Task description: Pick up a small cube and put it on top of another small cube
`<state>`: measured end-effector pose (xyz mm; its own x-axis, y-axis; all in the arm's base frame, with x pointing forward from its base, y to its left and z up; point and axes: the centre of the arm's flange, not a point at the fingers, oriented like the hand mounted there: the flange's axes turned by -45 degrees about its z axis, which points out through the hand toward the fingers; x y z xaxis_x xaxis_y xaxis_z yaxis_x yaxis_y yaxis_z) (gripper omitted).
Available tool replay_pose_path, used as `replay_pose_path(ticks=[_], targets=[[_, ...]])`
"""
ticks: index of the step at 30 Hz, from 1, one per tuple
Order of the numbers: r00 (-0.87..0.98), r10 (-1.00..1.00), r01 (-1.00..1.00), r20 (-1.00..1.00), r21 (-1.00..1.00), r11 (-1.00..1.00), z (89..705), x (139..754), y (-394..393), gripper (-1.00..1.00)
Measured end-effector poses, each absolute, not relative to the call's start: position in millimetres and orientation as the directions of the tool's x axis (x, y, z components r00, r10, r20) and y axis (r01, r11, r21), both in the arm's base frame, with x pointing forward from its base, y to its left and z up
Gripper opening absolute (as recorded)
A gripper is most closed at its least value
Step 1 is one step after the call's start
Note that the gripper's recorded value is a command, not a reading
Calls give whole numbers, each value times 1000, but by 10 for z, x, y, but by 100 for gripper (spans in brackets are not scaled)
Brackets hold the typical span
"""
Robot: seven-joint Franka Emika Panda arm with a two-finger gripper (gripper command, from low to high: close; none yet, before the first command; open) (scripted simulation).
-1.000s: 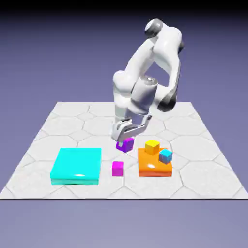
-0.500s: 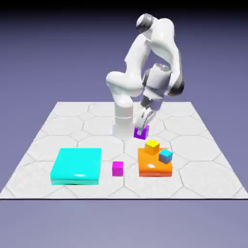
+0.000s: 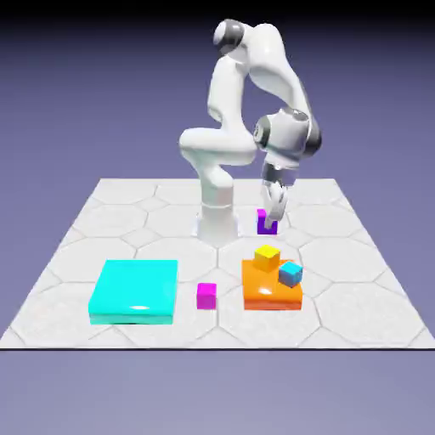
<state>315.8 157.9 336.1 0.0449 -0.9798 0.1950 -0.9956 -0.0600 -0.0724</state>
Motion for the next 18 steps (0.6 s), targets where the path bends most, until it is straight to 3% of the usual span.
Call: replay_pose_path(ticks=[7,15,16,18], targets=[[222,-959,-974,175,-4,-226,3162,2797,1724,-100],[227,-958,-973,176,-2,-231,2509,2813,1648,-100],[228,-958,-973,173,-2,-231,2462,2806,1644,100],[228,-958,-973,173,-1,-231,2461,2805,1643,100]])
